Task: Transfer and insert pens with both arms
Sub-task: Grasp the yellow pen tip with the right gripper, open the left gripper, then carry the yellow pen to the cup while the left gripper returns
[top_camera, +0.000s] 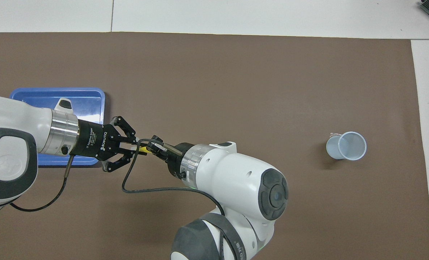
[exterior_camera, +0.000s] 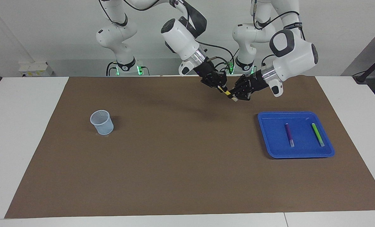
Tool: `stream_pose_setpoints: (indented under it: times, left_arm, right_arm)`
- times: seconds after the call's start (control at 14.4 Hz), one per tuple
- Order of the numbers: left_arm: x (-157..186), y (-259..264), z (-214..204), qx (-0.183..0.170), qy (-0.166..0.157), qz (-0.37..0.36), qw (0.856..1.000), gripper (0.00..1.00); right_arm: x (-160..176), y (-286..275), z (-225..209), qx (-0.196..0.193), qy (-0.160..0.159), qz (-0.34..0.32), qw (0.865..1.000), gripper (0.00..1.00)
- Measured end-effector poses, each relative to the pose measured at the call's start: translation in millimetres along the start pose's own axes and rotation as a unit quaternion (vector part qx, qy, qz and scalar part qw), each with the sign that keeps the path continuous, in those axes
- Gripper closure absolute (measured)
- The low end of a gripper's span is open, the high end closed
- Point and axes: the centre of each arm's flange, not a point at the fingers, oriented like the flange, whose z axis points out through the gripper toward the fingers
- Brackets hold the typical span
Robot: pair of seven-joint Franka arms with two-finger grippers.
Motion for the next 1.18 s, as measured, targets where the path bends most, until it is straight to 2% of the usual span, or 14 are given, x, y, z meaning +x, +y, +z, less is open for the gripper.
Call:
stream_pose_setpoints:
  times: [0.14, 0.21, 0.48, 0.69, 0.9, 0.97, 1.18]
  left_arm:
    - [0.0, 0.0, -0.2, 0.0, 0.0, 0.0, 1.0, 0.83]
    - [-0.8, -0.1, 0.2, 0.0, 0.0, 0.001, 1.0, 0.75]
    - [-7.2, -1.5, 1.6, 0.001, 0.0, 0.024, 1.0, 0.34]
    - [-10.6, -2.8, 0.0, -0.001, 0.0, 0.039, 0.999, 0.01]
    - [-8.6, -3.1, -2.3, -0.001, 0.004, 0.108, 0.994, 0.0]
    - [-5.9, -4.3, -2.2, 0.007, 0.015, 0.145, 0.989, 0.0]
    - [6.0, -11.1, -2.0, 0.054, 0.059, 0.249, 0.965, 0.0]
  right_arm:
    - [0.2, 0.1, 0.0, 0.001, -0.001, 0.002, 1.0, 0.82]
    - [0.4, 0.2, 0.1, 0.001, -0.001, 0.004, 1.0, 0.82]
    - [0.4, 1.2, 1.1, -0.002, -0.004, -0.007, 1.0, 0.82]
    - [7.2, 10.6, 4.5, -0.037, -0.029, -0.054, 0.997, 0.82]
    - [30.9, 28.3, 0.6, -0.11, -0.048, -0.111, 0.987, 0.82]
    - [37.9, 35.1, -2.6, -0.14, -0.054, -0.123, 0.981, 0.82]
    - [58.1, 52.6, -24.6, -0.222, -0.067, -0.157, 0.96, 0.82]
